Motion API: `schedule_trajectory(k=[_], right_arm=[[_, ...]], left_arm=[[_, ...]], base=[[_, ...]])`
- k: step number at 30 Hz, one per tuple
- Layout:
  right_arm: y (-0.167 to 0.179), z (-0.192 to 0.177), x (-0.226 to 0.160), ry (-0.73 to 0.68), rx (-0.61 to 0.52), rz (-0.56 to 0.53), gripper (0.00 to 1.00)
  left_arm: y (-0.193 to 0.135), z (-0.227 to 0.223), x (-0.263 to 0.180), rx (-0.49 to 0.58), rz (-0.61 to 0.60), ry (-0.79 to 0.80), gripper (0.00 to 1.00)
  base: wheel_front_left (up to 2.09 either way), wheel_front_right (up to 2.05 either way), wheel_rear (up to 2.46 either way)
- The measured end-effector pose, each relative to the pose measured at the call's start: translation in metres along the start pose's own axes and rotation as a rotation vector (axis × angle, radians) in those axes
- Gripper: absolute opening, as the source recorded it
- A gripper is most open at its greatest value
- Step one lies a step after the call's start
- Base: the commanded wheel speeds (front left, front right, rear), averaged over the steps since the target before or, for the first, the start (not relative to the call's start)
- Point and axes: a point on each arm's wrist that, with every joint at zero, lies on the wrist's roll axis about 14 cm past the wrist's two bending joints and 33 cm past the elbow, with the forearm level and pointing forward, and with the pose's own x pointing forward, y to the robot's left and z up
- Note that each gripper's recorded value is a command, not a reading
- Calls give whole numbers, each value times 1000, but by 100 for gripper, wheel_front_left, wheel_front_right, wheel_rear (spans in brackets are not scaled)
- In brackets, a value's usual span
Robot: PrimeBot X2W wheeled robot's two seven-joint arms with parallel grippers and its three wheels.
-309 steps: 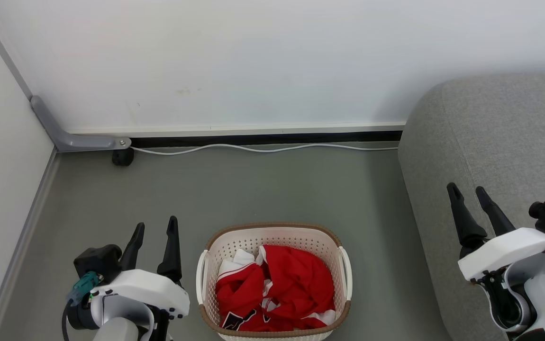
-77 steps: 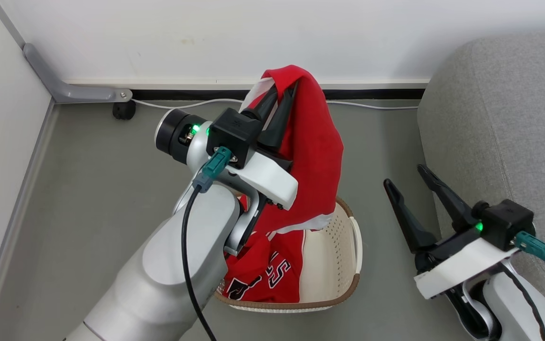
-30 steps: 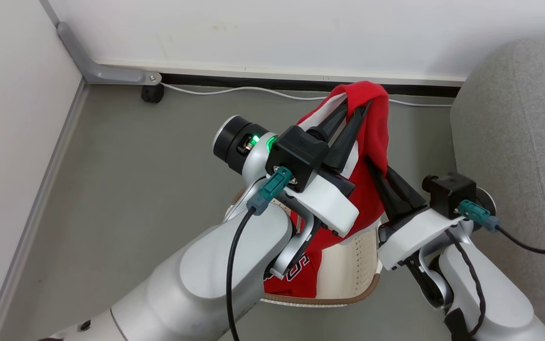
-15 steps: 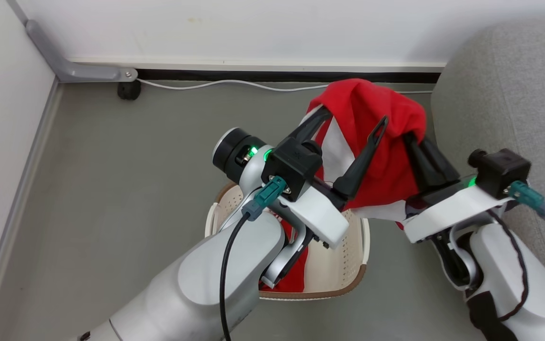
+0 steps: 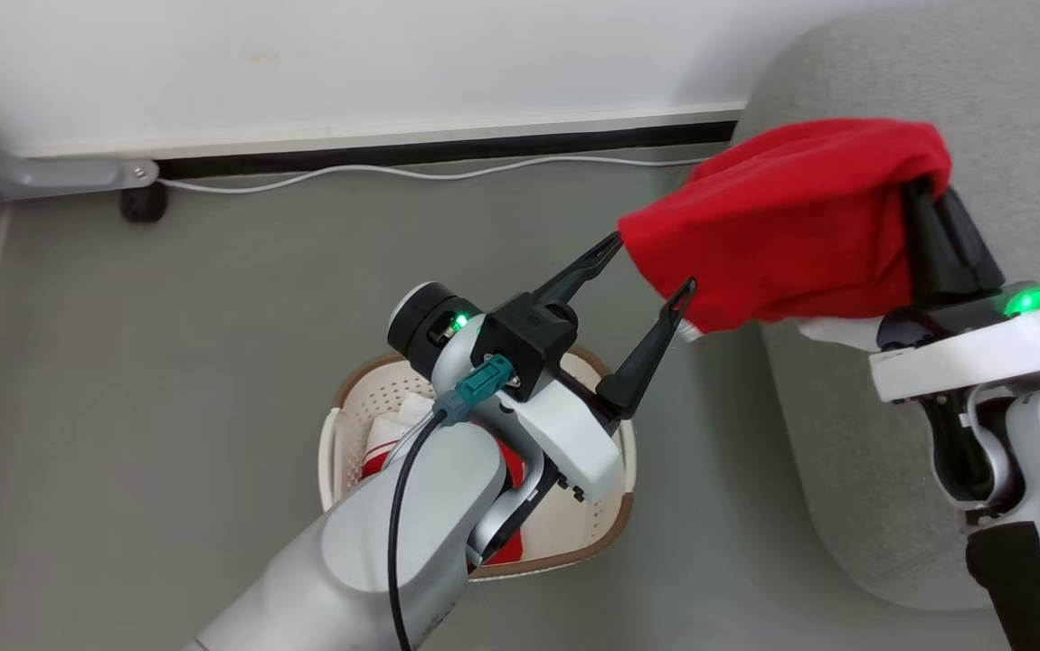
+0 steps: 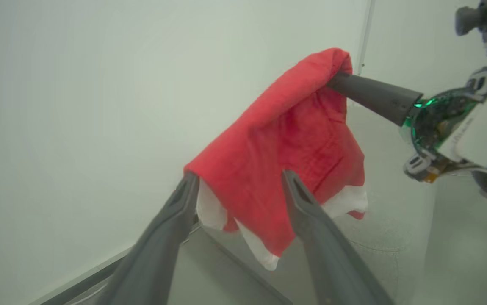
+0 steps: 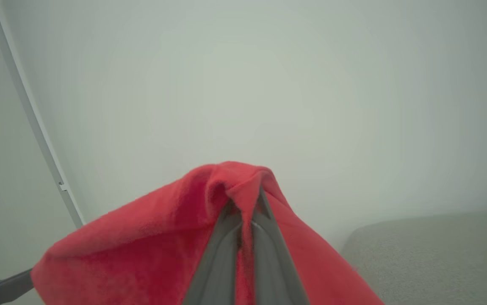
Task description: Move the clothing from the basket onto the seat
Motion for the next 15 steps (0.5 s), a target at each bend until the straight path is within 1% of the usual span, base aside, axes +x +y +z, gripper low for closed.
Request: schedule_trajectory(k=[4,5,15], right_arm=[[-23,25,-10,-58,-9,-67,0],[-23,25,-10,-58,-9,-67,0],[-64,69,-45,-148,-57,-197,0]], left_arm=[[-12,-4,6,-24,-44,3,100],[-12,-4,6,-24,-44,3,100],[-43,-18,19,-53,-144,24,100]], base=[[0,0,0],[0,0,0],[0,0,0]])
